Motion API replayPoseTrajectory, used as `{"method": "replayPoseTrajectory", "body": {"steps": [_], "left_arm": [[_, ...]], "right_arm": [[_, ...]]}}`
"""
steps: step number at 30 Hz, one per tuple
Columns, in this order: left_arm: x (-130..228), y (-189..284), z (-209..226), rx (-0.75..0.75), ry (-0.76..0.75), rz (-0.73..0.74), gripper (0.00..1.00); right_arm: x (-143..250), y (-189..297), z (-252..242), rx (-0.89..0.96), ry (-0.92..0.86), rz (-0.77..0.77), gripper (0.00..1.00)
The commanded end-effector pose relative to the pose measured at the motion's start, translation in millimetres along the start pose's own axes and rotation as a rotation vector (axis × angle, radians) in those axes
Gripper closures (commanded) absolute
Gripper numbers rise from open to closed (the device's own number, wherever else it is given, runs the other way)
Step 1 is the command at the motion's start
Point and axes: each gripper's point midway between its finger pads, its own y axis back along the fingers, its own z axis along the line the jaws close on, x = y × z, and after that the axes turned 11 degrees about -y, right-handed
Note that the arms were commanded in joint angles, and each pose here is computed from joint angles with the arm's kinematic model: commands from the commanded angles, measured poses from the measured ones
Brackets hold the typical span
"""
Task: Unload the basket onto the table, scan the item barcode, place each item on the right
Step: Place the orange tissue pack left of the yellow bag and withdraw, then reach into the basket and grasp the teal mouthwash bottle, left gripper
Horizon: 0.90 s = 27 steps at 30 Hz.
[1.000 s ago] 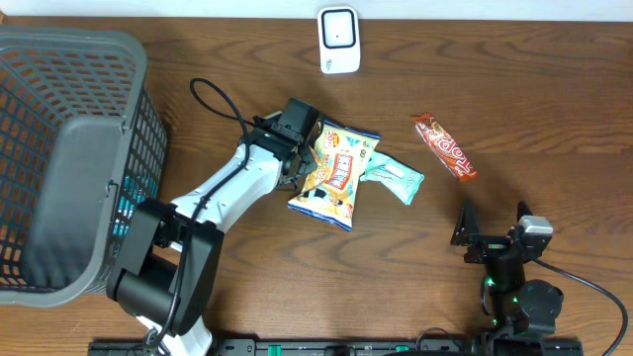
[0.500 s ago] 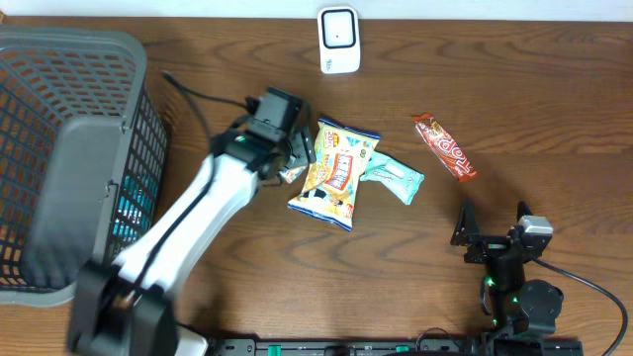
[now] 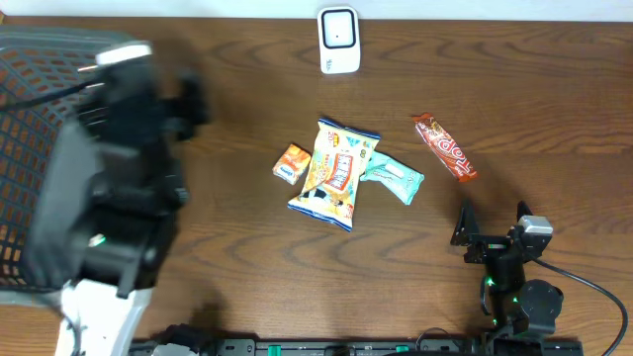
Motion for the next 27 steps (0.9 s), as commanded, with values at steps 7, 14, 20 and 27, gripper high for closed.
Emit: {"method": "replayPoseTrajectory", "body": {"steps": [7,14,20,27], "left_arm": [[28.0,-7.2,149.8,-0.476,0.141,0.097,0.0],[105.3,-30.3,175.5,-0.478,0.107,0.403,0.01],[144.5,-65.6,153.9,-0.067,-0.055,0.518,0.0],[181.2,-70.8,149.7,0.062,-0.246,0.647,0.02]], "right_arm": [[0.5,0.2,0.6,-0.002,0.007,0.0,0.01],[0.5,0.2,0.6,-0.002,0.007,0.0,0.01],[0.5,0.2,0.6,-0.002,0.007,0.0,0.01],[0.5,0.2,0.6,-0.002,0.007,0.0,0.01]]}}
